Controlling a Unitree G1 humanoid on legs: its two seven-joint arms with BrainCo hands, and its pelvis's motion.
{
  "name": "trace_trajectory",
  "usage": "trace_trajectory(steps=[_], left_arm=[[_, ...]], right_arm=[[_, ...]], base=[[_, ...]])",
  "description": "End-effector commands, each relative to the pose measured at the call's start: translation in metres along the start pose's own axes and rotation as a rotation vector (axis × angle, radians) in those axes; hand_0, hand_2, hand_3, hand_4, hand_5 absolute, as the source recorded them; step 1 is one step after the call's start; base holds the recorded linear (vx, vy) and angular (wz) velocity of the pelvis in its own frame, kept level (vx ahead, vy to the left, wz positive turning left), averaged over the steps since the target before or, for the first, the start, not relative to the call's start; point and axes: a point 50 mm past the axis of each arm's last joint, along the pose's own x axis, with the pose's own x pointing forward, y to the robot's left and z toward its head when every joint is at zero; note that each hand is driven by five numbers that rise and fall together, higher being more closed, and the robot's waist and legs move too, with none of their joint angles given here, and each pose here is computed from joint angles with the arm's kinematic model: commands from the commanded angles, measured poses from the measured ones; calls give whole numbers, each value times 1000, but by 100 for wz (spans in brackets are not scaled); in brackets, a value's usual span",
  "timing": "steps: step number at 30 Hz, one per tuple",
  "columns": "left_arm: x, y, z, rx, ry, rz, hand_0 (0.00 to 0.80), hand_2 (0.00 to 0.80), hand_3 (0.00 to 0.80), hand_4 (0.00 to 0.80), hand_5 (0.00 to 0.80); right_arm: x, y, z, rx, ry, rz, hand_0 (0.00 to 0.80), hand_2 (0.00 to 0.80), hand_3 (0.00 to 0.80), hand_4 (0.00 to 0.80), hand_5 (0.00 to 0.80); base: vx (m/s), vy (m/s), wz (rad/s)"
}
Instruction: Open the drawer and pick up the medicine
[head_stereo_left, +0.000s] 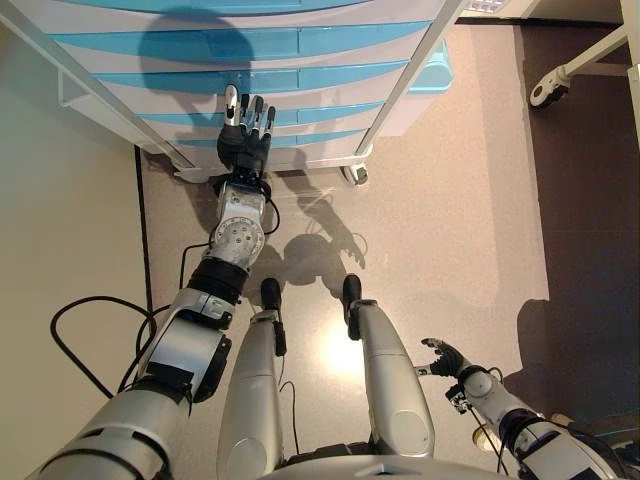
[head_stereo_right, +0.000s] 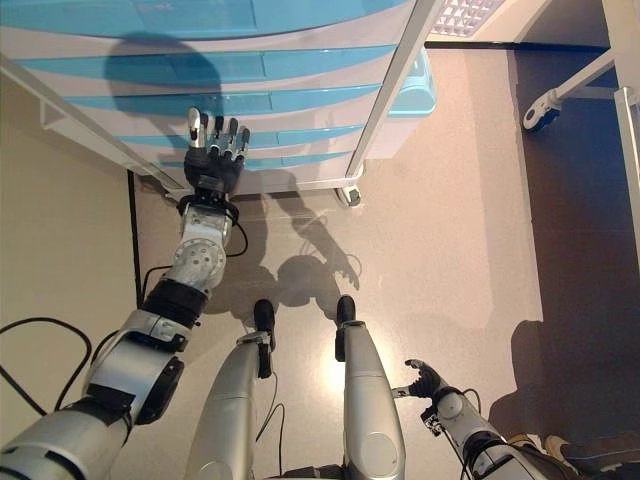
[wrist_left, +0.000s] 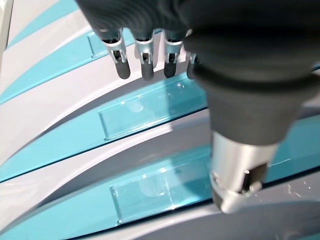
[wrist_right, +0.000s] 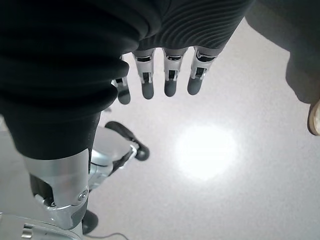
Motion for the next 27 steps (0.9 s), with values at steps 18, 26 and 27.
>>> trace_trajectory(steps=[18, 26, 27], left_arm=[[2, -10, -10, 182, -5, -85, 0, 0, 0, 0, 0], [-4, 12, -15, 201, 27, -21, 0, 0, 0, 0, 0], [-4, 11, -16, 191, 28, -22, 0, 0, 0, 0, 0]], right_arm=[[-5, -8, -15, -2, 45, -73, 0, 0, 0, 0, 0], [-6, -6, -17, 5, 52, -71, 0, 0, 0, 0, 0], [-6, -6, -17, 5, 51, -70, 0, 0, 0, 0, 0]], base=[[5, -1, -2], [0, 0, 0], [0, 0, 0]])
